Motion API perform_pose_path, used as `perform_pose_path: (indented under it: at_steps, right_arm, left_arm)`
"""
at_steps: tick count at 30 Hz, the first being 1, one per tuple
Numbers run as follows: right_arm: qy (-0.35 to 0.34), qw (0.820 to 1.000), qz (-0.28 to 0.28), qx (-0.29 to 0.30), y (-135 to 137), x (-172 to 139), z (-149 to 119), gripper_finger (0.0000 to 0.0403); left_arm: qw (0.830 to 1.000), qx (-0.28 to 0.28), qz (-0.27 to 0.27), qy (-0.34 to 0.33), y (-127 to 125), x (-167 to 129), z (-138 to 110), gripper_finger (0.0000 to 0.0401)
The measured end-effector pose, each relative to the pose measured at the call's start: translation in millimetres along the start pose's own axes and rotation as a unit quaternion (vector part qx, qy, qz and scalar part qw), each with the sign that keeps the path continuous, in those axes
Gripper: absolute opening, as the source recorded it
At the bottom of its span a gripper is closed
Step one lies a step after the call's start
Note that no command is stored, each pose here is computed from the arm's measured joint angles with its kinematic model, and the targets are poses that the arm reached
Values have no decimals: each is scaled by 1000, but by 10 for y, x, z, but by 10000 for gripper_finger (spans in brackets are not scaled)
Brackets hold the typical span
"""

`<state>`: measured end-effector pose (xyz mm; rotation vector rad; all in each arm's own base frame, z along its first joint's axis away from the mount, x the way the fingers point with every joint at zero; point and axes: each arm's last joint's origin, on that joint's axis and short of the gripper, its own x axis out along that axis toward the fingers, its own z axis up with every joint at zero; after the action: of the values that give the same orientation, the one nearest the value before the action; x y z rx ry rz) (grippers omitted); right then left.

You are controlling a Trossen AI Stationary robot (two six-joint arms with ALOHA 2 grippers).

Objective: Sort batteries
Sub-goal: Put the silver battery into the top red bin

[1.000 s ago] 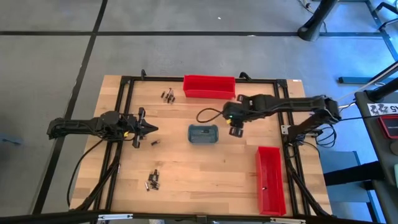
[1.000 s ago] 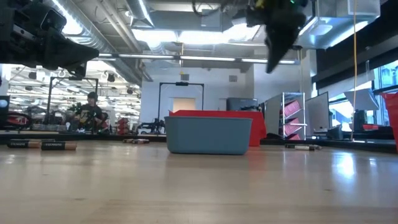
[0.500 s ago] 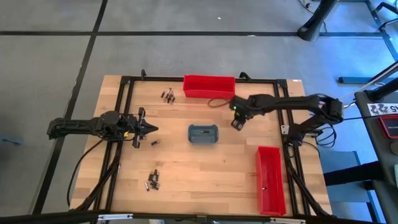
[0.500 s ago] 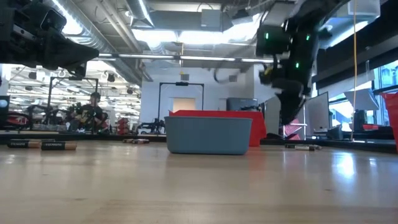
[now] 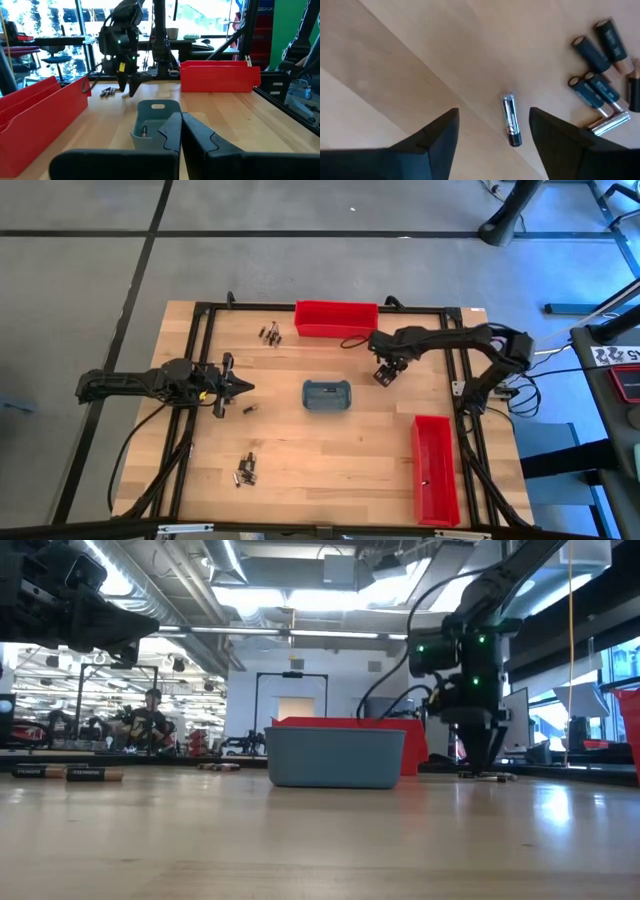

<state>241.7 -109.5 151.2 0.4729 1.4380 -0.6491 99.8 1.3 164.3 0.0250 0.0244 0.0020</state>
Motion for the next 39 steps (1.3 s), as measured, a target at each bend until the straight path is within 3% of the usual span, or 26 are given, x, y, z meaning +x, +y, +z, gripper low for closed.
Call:
perform_pose_path:
  at_steps: [8, 17, 23, 28, 32, 39]
  right_arm:
    - [30, 999, 20, -27, 29, 110, 12, 154]
    - [26, 997, 51, -45, 83, 112, 18, 19]
    - [-36, 993, 77, -79, 324, 22, 84, 27]
    - [-118, 981, 100, -119, 550, -286, 159, 10]
    - [-227, 961, 93, -130, 651, -714, 284, 13]
    - [-365, 920, 16, -143, 625, -1422, 561, 10]
  left_arm:
    - [1000, 0, 0, 0, 0, 0, 1, 1]
    - [1000, 0, 0, 0, 0, 0, 0, 1]
    - [1000, 0, 0, 0, 0, 0, 1, 1]
    - [1000, 0, 0, 0, 0, 0, 0, 1]
    - [1000, 0, 0, 0, 0, 0, 0, 1]
    - [1000, 0, 0, 0, 0, 0, 1, 1]
